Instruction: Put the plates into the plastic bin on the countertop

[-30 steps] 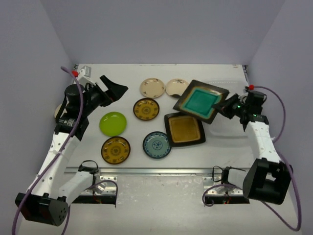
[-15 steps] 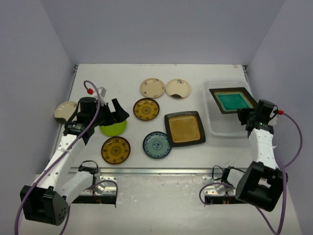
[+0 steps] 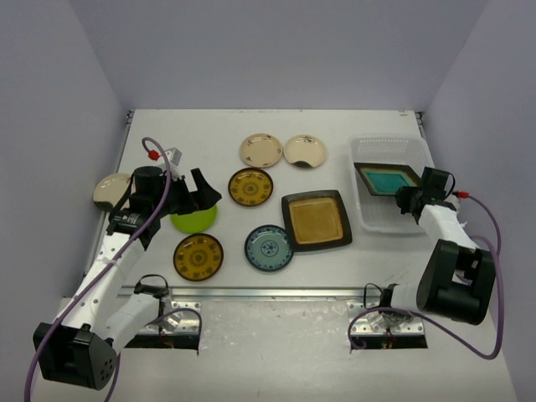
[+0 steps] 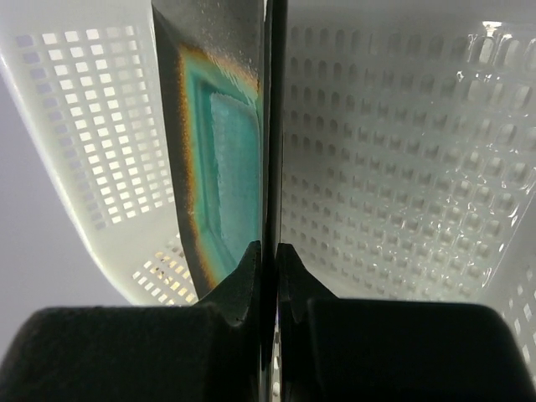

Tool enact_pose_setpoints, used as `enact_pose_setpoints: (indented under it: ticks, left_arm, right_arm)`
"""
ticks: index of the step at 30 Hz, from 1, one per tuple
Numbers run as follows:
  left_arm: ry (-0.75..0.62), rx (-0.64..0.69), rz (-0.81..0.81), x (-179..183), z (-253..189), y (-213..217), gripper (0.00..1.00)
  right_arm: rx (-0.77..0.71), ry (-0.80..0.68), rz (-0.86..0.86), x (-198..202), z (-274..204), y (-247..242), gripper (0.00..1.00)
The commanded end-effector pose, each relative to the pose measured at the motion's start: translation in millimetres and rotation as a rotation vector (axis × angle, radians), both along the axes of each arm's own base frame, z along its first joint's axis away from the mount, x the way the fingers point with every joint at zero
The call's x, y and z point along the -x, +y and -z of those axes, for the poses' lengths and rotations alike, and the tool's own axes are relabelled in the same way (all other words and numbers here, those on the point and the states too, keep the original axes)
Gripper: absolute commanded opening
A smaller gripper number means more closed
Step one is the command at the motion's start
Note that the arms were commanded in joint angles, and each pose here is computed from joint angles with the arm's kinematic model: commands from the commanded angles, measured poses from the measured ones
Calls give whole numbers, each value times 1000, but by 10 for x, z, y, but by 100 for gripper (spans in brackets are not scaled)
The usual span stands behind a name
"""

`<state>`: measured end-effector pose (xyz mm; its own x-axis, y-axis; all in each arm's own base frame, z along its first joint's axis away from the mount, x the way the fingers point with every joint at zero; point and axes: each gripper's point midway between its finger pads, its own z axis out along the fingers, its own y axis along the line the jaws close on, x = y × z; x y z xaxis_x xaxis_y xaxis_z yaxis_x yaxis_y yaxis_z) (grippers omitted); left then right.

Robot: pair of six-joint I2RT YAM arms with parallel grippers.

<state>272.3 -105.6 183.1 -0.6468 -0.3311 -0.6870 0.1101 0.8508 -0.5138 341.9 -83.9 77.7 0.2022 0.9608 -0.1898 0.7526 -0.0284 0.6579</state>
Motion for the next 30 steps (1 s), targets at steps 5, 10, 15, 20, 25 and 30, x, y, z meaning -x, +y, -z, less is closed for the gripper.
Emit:
enact_pose_setpoints:
  ticks: [5, 10, 15, 20, 25, 30]
  left_arm:
    - [-82, 22, 29, -90, -199, -60, 100]
    - [-30, 52, 60, -132, -144, -142, 100]
    - [32, 101, 71, -202, -141, -230, 100]
    - [35, 107, 27, -301, -215, -271, 100]
    - [82, 107, 57, -323, -90, -449, 100]
    - [101, 98, 72, -344, 9, -644, 100]
  right_arm:
    - [105, -278, 30, -573, -782, -182, 38]
    - [110, -224, -29, -496, -768, -69, 85]
    - [130, -143, -57, -273, -771, 5, 99]
    - [144, -108, -106, -123, -834, 81, 99]
    - [194, -112, -183, -146, -939, 113, 99]
    - [231, -183, -328, -179, -1124, 286, 99]
